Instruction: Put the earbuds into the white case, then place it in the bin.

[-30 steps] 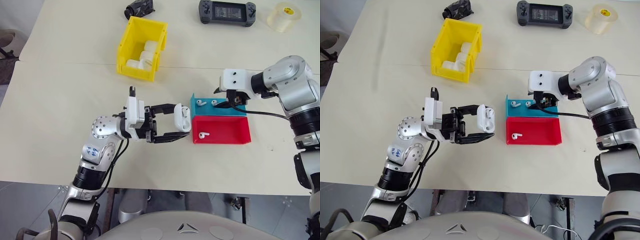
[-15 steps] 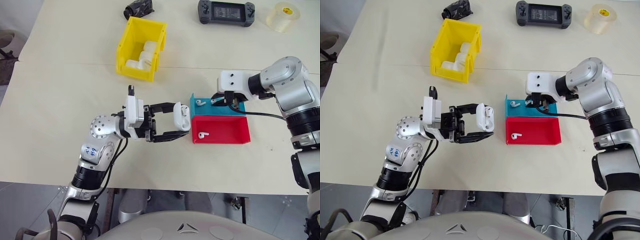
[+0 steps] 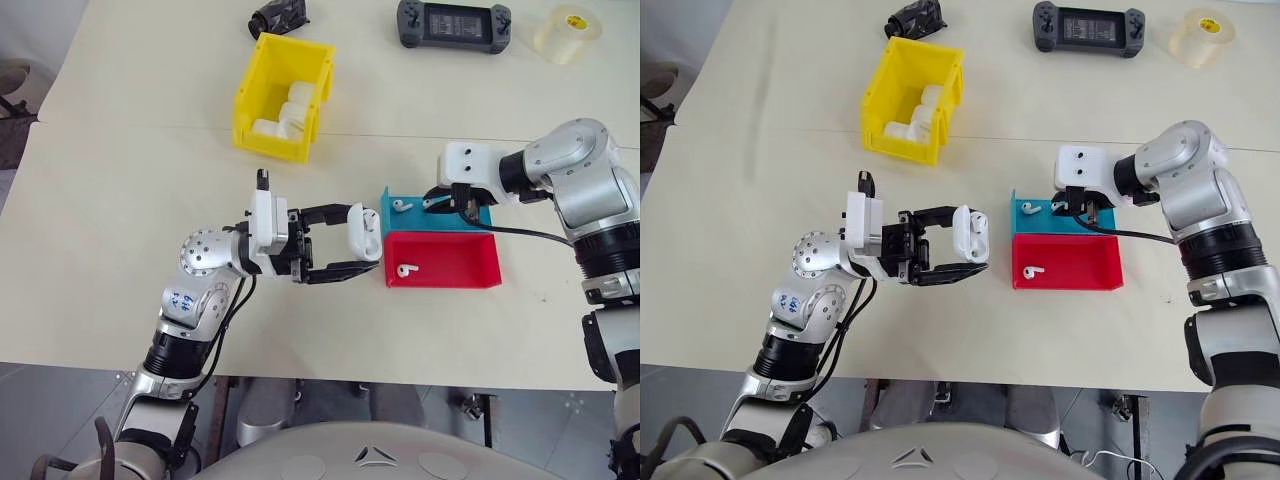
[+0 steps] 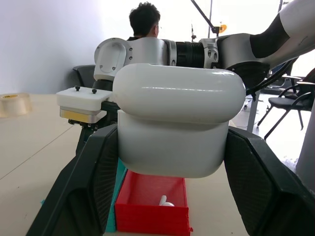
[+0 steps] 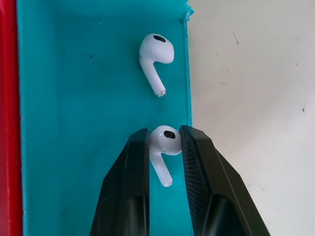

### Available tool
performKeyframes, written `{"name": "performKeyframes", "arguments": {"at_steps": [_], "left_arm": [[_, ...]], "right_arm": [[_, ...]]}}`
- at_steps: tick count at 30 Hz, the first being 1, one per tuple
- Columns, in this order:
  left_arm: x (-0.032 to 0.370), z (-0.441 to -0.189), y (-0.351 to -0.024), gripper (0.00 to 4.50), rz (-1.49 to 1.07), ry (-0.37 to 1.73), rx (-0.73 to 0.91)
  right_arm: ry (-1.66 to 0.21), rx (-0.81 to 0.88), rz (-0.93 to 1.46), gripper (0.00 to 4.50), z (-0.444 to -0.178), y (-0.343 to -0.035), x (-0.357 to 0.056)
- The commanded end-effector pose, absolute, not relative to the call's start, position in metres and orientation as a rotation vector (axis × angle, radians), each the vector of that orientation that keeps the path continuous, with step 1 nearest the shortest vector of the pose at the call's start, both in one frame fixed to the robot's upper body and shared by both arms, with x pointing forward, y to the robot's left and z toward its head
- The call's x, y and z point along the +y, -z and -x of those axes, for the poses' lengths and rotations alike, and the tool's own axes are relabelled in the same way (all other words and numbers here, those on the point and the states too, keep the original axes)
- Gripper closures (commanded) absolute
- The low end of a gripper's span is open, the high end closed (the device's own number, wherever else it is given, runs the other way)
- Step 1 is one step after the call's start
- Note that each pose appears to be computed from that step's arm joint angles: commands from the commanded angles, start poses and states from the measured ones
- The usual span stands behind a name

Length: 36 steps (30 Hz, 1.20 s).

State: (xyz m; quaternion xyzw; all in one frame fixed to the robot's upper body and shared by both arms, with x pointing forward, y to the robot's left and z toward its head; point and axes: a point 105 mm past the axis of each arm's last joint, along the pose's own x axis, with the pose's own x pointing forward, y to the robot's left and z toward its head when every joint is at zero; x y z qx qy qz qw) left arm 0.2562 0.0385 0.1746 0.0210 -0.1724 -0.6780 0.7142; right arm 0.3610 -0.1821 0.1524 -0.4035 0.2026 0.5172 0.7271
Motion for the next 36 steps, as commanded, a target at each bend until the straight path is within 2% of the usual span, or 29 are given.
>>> {"name": "performKeyframes", "arguments": {"at_steps": [1,4,9,11,16,22,36], "left_arm": [[0.041,-0.258,-0.185,1.69,-0.057,1.489,-0.429],[0.043,-0.263,-0.186,1.69,-0.058,1.474,-0.424],[0.047,-0.271,-0.186,1.69,-0.064,1.46,-0.415],[0.046,-0.277,-0.187,1.69,-0.065,1.453,-0.41],[0.044,-0.281,-0.19,1.69,-0.054,1.456,-0.407],[0.041,-0.283,-0.197,1.69,-0.009,1.451,-0.411],[0.031,-0.281,-0.208,1.69,0.076,1.474,-0.408]], "right_arm": [[-1.14,0.2,0.786,3.93,-0.348,-0.199,-0.177],[-1.16,0.079,0.624,3.93,-0.333,-0.213,-0.173],[-1.245,-0.127,0.272,3.93,-0.289,-0.232,-0.156],[-1.257,-0.235,0.026,3.93,-0.271,-0.245,-0.136],[-1.216,-0.329,-0.278,3.93,-0.253,-0.26,-0.115],[-1.205,-0.307,-0.392,3.93,-0.242,-0.251,-0.099],[-1.132,-0.294,-0.459,3.93,-0.241,-0.221,-0.085]]}}
